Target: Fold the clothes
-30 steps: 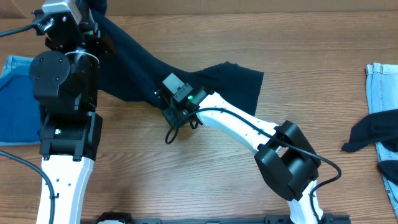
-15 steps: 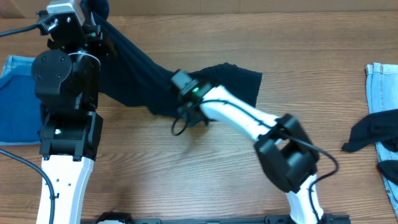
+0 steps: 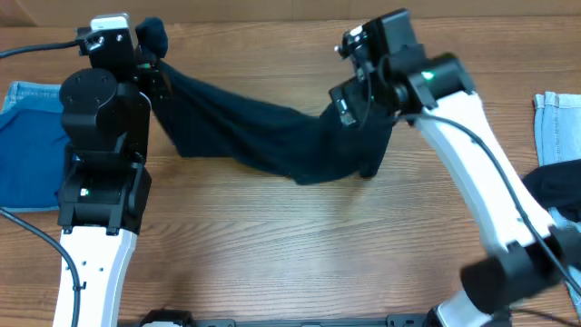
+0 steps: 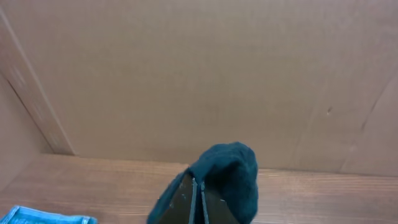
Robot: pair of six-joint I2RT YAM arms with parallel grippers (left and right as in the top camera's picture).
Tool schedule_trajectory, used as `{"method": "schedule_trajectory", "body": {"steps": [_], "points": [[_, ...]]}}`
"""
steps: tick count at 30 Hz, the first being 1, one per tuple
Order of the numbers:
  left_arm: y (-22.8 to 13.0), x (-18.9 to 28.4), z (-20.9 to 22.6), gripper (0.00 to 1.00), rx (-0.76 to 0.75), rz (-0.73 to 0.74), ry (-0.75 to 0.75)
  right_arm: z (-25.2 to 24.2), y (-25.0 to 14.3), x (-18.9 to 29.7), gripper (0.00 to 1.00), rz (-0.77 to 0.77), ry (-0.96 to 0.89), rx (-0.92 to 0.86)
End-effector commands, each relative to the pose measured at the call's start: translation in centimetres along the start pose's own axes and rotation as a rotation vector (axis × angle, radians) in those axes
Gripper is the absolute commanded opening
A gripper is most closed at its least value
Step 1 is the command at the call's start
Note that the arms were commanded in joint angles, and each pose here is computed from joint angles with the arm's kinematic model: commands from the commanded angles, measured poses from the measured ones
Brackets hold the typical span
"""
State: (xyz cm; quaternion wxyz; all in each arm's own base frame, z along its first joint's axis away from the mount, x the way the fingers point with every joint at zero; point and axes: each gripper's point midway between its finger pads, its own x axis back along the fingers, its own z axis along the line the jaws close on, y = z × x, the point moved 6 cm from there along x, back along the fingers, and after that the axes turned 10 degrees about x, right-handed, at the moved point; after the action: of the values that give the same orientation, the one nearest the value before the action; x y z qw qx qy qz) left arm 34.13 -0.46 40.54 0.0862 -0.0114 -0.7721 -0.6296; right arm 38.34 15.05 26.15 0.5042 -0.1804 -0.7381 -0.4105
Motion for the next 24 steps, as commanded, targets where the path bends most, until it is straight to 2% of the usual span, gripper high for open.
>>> {"method": "schedule_trajectory", "body": {"steps": [1,4,9,14,21,24], "points": [[1.6,0.9,0.1,0.04,-0.015,-0.049,0.008,1.3,-1.8,-3.6,0.87,0.148,0.102,-0.024],[1.6,0.9,0.1,0.04,-0.023,-0.049,0.009,4.8,-3.2,-3.3,0.81,0.223,0.327,0.023],[1.7,0.8,0.1,0.04,-0.041,-0.052,0.010,10.5,-2.5,-4.6,0.81,0.200,0.357,0.169],[2.0,0.9,0.3,0.04,-0.037,-0.069,0.032,16.5,-5.7,-9.6,0.81,0.220,0.299,0.337],[2.0,0.9,0.3,0.04,-0.037,-0.069,0.031,17.8,-3.7,-13.1,0.78,0.032,0.273,0.347],[2.0,0.9,0.3,0.04,-0.038,-0.068,0.031,18.0,-3.8,-14.4,0.77,0.040,0.274,0.339]]}}
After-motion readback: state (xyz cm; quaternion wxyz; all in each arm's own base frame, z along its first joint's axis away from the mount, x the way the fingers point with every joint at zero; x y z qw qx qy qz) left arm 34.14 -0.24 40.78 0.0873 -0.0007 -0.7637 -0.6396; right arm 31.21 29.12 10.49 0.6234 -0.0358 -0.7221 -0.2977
